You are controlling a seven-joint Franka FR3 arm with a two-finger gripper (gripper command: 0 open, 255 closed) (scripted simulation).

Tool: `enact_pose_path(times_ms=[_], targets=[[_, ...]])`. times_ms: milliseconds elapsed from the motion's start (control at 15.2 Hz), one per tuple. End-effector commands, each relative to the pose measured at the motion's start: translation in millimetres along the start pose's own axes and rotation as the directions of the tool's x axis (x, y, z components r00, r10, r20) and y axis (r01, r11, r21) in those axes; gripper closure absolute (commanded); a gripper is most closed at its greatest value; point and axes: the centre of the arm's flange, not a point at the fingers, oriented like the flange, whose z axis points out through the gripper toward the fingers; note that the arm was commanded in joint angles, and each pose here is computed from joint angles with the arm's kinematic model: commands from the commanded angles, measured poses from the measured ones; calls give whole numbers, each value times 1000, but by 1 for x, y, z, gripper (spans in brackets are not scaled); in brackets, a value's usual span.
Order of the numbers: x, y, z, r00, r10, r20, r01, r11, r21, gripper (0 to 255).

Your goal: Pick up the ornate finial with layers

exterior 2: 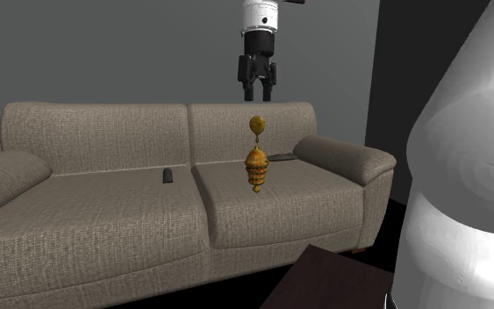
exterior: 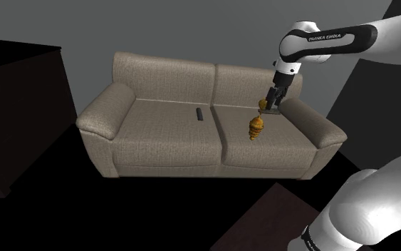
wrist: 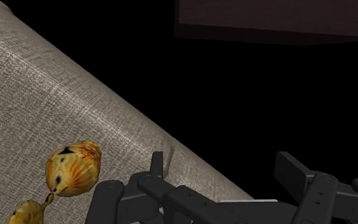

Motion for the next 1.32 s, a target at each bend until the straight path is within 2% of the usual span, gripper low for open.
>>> enact_pose_path(times_ms=[0, 1056, 1254], targets=[[14, 22, 6, 1000, -3, -5, 3, 1000, -9, 0], [101, 200, 40, 999, -21, -40, 18, 998, -65, 0], [101, 200, 56, 999, -21, -40, 18, 998, -65, 0]])
